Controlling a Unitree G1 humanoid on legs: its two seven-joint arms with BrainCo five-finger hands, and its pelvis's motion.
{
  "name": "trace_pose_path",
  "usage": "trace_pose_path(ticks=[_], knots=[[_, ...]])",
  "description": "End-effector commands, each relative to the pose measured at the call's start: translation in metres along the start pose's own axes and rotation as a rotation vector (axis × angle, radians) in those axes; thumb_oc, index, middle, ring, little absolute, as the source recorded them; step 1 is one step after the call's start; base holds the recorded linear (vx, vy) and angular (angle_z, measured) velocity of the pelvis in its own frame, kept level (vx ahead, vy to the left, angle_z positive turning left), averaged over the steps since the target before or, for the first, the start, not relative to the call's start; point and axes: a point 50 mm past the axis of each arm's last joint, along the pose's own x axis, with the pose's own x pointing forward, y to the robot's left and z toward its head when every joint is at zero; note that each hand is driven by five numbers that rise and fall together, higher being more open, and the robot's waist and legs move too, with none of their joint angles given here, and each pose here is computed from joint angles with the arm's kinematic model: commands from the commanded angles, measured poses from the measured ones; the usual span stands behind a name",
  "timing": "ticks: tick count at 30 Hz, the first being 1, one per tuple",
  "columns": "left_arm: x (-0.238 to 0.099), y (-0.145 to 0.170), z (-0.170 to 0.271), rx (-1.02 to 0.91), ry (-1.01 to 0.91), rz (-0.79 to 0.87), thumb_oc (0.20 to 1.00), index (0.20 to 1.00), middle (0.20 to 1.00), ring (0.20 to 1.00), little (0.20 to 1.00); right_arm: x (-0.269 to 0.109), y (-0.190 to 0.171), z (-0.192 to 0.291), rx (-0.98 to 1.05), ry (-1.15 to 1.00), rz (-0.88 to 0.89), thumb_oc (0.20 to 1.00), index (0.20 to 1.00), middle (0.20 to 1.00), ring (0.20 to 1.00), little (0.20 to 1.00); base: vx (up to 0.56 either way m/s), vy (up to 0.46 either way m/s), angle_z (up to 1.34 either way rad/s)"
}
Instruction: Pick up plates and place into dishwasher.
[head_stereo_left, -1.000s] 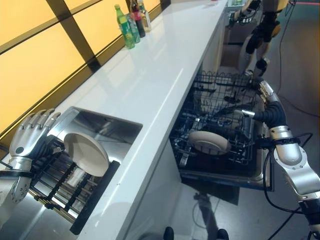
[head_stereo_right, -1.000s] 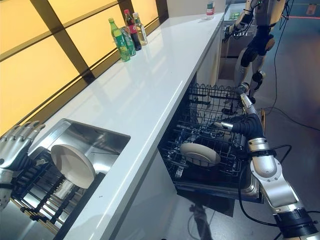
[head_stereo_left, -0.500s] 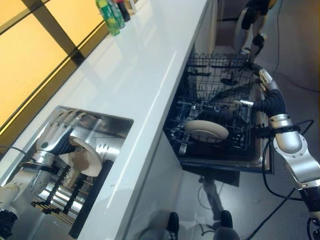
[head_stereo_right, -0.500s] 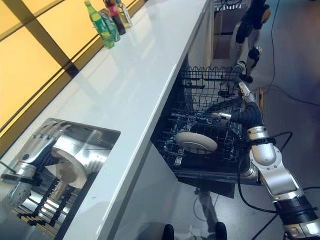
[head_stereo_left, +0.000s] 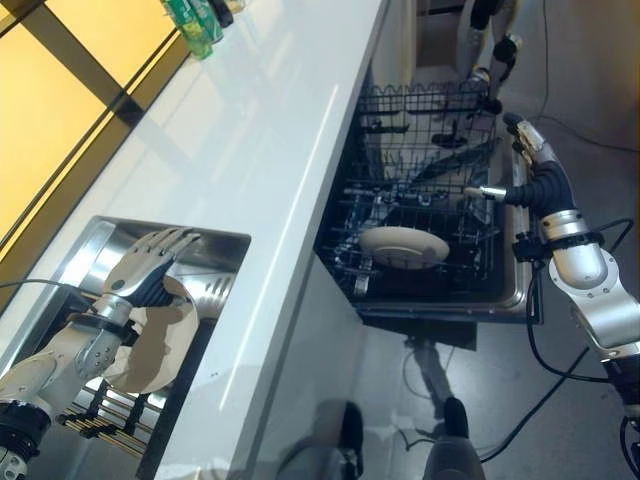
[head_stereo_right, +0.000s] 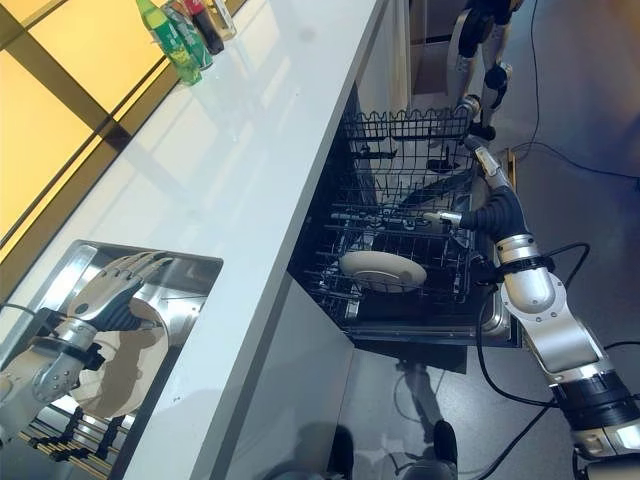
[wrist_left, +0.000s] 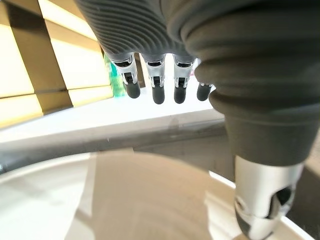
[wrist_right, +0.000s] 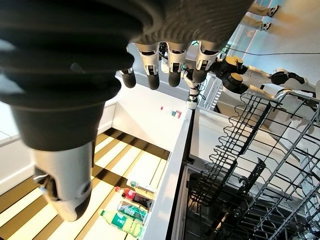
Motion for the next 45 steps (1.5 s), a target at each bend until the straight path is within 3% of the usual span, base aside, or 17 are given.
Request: trace_pose_path(ticks=[1, 4, 5, 6, 8, 34, 39, 45], knots=[[0.003, 0.016, -0.012, 0.011, 0.033, -0.021, 1.0, 1.0, 1.0, 1.0, 1.0, 0.013, -0.012, 0.033, -0.068, -0.154, -0.008, 1.0, 1.0, 1.0, 1.0, 1.0, 0.0, 0.031, 0.0], [-0.002, 0.011, -0.013, 0.01, 0.04, -0.065, 1.0, 1.0, 1.0, 1.0, 1.0, 0.014, -0.013, 0.034, -0.072, -0.15, -0.004, 1.0, 1.0, 1.0, 1.0, 1.0, 0.0, 0.026, 0.01], [-0.002, 0.011, -0.014, 0.012, 0.044, -0.077, 0.925, 0.925, 0.925, 0.925, 0.925, 0.014, -0.013, 0.033, -0.072, -0.148, -0.001, 1.0, 1.0, 1.0, 1.0, 1.0, 0.0, 0.0, 0.0], [-0.003, 0.012, -0.014, 0.013, 0.045, -0.084, 0.561, 0.561, 0.561, 0.561, 0.561, 0.014, -0.013, 0.033, -0.072, -0.147, 0.0, 1.0, 1.0, 1.0, 1.0, 1.0, 0.0, 0.0, 0.0], [-0.006, 0.011, -0.016, 0.003, 0.052, -0.095, 0.2, 0.2, 0.2, 0.2, 0.2, 0.014, -0.014, 0.032, -0.074, -0.142, 0.002, 1.0, 1.0, 1.0, 1.0, 1.0, 0.01, 0.008, 0.06], [-0.027, 0.008, -0.026, -0.001, 0.101, -0.132, 0.2, 0.2, 0.2, 0.2, 0.2, 0.011, -0.013, 0.029, -0.055, -0.111, 0.016, 1.0, 1.0, 1.0, 1.0, 1.0, 0.0, -0.004, 0.05], [-0.033, 0.02, -0.041, 0.084, 0.202, 0.013, 0.2, 0.2, 0.2, 0.2, 0.2, 0.005, -0.013, 0.025, -0.044, -0.108, 0.009, 1.0, 1.0, 1.0, 1.0, 1.0, 0.0, -0.031, 0.0], [-0.052, 0.051, -0.068, 0.158, 0.429, 0.445, 0.2, 0.2, 0.2, 0.2, 0.2, -0.005, -0.01, 0.017, -0.018, -0.094, -0.018, 1.0, 1.0, 1.0, 1.0, 1.0, 0.0, -0.08, 0.04]])
